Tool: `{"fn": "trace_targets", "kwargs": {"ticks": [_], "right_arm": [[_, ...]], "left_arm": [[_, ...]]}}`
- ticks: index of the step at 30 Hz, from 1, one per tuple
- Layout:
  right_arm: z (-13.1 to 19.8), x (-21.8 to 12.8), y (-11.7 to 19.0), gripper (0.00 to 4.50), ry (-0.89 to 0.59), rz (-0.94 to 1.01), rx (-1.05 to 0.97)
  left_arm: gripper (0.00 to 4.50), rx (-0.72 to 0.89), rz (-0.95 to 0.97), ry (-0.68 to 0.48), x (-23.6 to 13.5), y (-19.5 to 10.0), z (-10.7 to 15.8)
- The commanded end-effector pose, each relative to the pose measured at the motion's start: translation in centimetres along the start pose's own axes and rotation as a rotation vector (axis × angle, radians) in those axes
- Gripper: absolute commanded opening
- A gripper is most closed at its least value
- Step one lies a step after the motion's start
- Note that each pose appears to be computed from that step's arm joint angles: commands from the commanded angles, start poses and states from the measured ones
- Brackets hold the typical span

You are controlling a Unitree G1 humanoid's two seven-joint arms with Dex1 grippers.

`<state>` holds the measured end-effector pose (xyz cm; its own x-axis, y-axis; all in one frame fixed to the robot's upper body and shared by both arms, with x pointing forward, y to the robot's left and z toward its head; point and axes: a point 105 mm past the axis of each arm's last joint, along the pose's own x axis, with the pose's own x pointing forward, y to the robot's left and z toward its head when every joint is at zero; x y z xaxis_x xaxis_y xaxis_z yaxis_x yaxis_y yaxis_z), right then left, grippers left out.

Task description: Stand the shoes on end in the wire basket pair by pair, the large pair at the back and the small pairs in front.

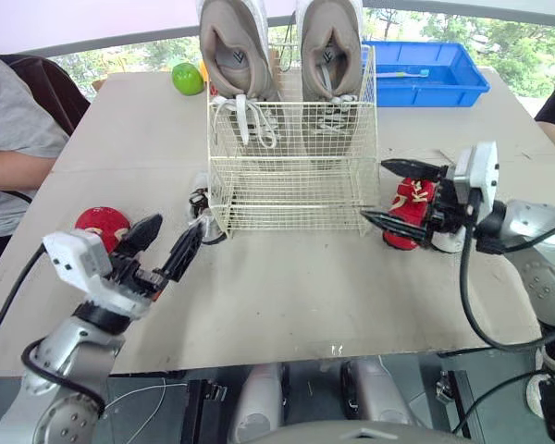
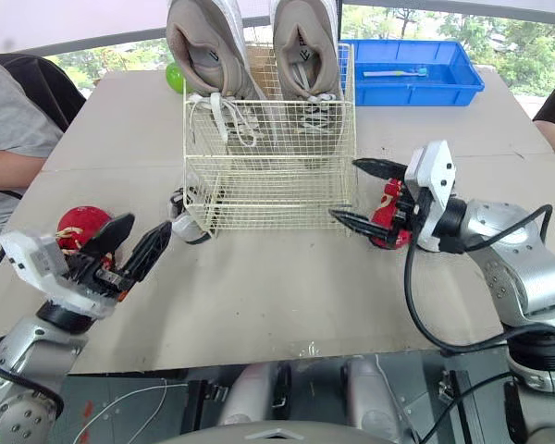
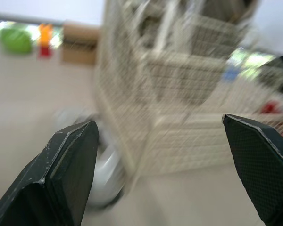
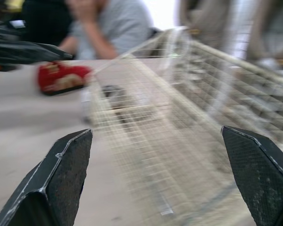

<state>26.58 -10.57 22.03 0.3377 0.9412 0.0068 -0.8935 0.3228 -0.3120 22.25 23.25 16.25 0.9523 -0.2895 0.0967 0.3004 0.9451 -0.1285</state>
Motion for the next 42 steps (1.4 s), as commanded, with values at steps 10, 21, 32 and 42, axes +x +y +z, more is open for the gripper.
{"fn": "trace_targets", "kwargs": {"ticks": [10,21,32,42], "right_arm": [[0.8,0.4,3.2,4.22,-0.022,0.104,-0.015],[0.9,-0.4,2.6,4.5,0.009,0.025,-0.038],[2.0,0.1,2.3,4.5,-0.038,0.035,-0.053],[11.3,-0.3,0.6,4.5,-0.191,0.115,-0.011]], "left_arm": [[4.5,0.151,0.177,0.156,3.5,0.3,-2.0],[1.54,0.182,0.278,0.173,7.9,1.6,-4.2],[0.06,0.025,0.511,-0.468,3.1,5.7,6.9],[0.06,0.447,-0.6,-0.526,4.9,-7.7,14.4]]}}
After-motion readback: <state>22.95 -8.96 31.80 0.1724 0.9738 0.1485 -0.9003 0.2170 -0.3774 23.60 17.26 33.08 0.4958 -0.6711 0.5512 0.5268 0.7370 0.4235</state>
